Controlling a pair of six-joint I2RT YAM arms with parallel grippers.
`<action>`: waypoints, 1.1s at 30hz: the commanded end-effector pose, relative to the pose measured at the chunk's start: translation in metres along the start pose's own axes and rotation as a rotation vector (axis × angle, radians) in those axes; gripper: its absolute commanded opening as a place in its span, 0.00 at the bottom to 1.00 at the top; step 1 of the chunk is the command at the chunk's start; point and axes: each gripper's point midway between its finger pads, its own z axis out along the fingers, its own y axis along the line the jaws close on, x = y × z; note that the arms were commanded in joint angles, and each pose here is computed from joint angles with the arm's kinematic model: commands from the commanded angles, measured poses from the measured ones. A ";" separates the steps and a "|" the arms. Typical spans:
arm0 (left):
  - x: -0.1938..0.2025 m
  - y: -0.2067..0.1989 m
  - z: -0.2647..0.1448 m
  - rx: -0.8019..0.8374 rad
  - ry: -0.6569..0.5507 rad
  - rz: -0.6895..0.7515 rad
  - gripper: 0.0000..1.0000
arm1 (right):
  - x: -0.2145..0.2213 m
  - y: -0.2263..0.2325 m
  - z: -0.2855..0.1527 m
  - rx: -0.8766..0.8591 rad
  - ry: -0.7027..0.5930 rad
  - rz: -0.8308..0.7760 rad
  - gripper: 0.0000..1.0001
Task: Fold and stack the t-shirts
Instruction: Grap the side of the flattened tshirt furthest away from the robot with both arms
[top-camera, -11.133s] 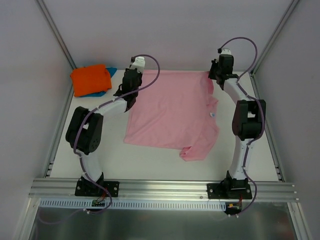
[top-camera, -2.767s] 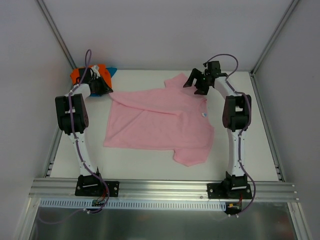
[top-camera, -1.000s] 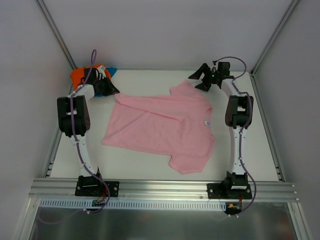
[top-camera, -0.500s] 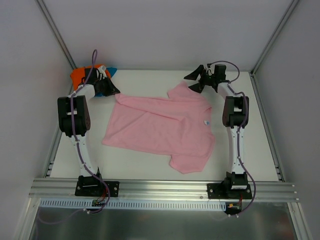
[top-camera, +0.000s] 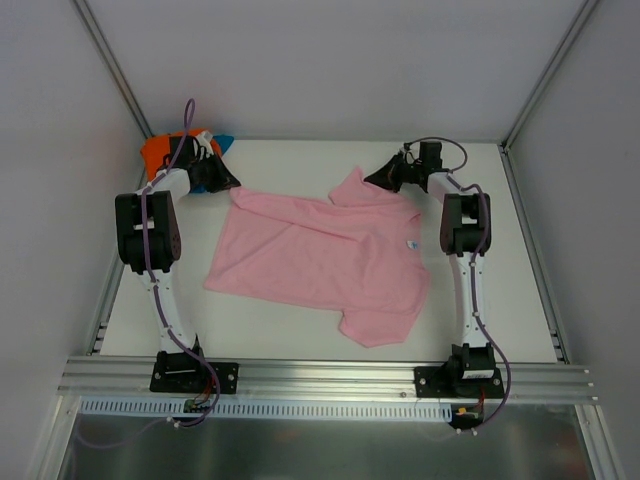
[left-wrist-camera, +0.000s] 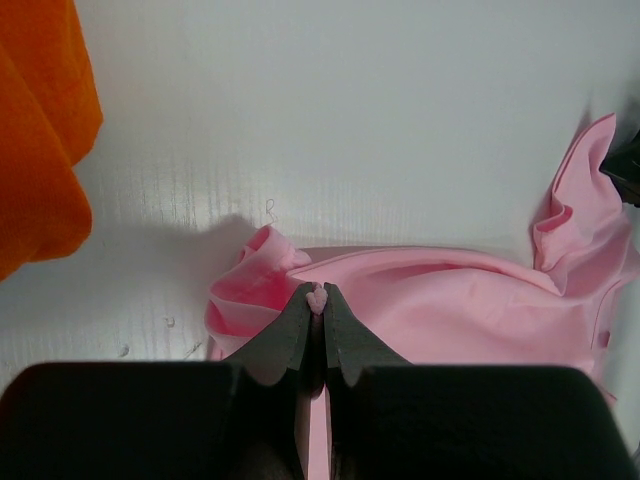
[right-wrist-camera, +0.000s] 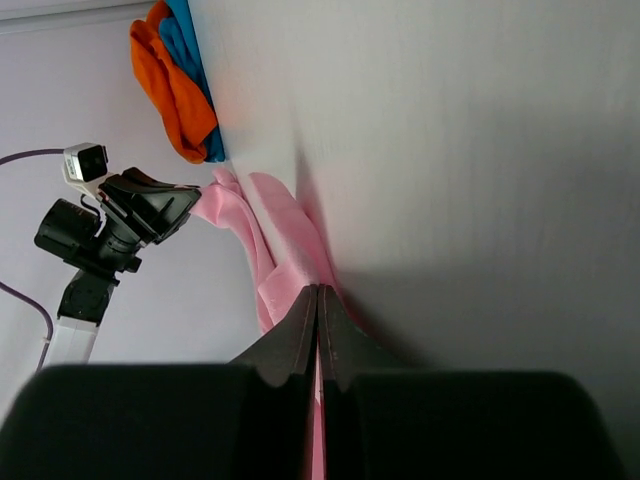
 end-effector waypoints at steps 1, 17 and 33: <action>-0.027 -0.034 -0.020 0.053 -0.067 0.089 0.00 | 0.000 -0.008 -0.009 0.068 -0.027 -0.018 0.00; -0.028 -0.050 -0.028 0.093 -0.087 0.122 0.00 | -0.048 0.066 -0.090 0.169 -0.379 -0.362 0.01; -0.037 -0.073 -0.040 0.127 -0.128 0.148 0.00 | -0.071 0.125 -0.146 0.185 -0.497 -0.495 0.00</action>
